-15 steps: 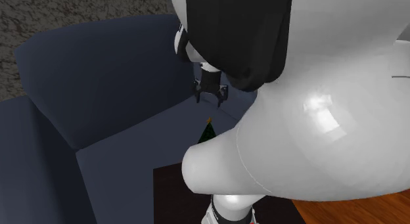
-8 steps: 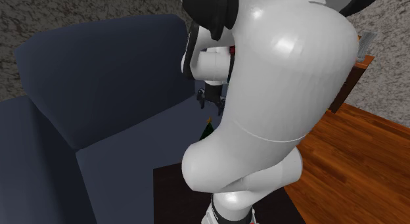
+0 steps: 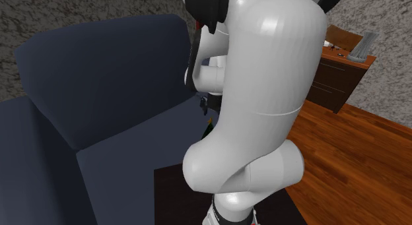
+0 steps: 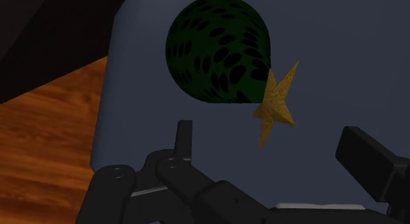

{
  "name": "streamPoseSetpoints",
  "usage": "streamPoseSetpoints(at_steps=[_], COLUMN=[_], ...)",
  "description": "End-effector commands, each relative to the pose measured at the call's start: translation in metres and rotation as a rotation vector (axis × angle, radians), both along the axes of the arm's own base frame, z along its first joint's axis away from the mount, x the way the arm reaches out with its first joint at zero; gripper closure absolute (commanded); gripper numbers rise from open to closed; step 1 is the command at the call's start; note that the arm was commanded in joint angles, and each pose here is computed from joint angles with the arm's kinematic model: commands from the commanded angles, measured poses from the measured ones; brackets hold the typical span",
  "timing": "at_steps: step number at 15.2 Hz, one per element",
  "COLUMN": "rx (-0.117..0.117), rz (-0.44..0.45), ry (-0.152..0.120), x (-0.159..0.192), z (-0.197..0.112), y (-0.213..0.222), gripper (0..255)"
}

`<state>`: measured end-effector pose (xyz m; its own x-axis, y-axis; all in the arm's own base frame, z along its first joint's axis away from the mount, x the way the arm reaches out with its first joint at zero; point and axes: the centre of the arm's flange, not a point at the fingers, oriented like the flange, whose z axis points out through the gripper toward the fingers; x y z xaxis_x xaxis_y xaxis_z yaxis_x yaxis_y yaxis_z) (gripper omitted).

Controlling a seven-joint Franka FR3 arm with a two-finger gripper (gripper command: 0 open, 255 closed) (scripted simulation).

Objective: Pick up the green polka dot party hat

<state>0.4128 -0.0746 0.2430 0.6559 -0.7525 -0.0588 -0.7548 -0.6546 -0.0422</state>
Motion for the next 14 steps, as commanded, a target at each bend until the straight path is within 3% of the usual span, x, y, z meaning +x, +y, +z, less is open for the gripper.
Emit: streamPoseSetpoints(at_steps=[1,3,4,14], rx=[0.000,0.000,0.000,0.000], rz=[-0.001,-0.001,-0.001,-0.001], ry=[-0.001,-0.001,-0.001,-0.001], x=[-0.0001,-0.0001,0.0002,-0.0001], z=[-0.0133,-0.0133,-0.0132,-0.0080], y=[-0.0004,-0.0004,-0.0004,-0.0004], gripper=[0,0,255,255])
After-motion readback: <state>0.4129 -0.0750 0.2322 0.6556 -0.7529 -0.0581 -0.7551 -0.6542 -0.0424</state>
